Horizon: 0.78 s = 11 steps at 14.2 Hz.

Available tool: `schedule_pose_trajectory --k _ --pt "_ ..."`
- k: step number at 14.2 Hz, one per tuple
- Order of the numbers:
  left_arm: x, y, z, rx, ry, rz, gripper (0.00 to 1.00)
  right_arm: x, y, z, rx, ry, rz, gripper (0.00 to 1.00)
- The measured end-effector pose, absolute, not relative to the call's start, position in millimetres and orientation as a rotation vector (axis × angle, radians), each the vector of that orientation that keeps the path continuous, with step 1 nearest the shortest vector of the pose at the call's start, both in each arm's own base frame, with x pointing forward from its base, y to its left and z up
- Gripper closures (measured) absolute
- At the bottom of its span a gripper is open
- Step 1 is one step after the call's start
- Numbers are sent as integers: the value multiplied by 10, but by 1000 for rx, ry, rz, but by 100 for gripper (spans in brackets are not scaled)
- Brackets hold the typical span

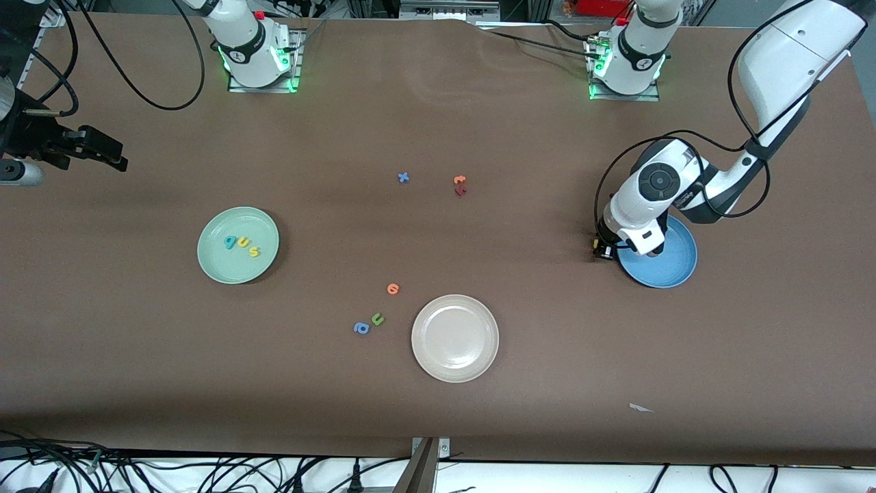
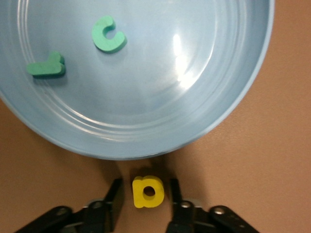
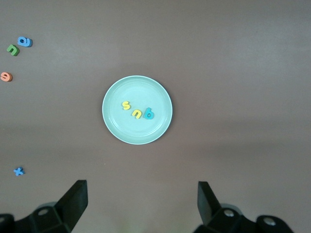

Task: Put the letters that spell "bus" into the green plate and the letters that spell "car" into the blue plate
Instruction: 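Lift the yellow a into the blue plate and open the left gripper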

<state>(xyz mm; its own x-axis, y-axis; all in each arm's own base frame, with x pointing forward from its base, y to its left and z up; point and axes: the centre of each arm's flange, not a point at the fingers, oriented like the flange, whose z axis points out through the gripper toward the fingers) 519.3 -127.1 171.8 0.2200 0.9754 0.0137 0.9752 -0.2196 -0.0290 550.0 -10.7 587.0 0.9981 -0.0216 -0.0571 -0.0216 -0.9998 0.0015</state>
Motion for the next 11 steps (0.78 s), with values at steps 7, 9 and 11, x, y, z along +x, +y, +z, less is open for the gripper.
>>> schedule_pose_trajectory --k 7,9,11 --pt "5475 -1230 2064 -2463 -1998 -69 72 5499 -106 5874 3139 -34 -90 0" --pt "5563 -1097 2469 -2517 -1961 -83 72 5501 -106 5876 3139 -34 -90 0" --pt "5568 -735 2834 -2568 -1845 -47 72 5502 -106 5879 3139 -34 -90 0"
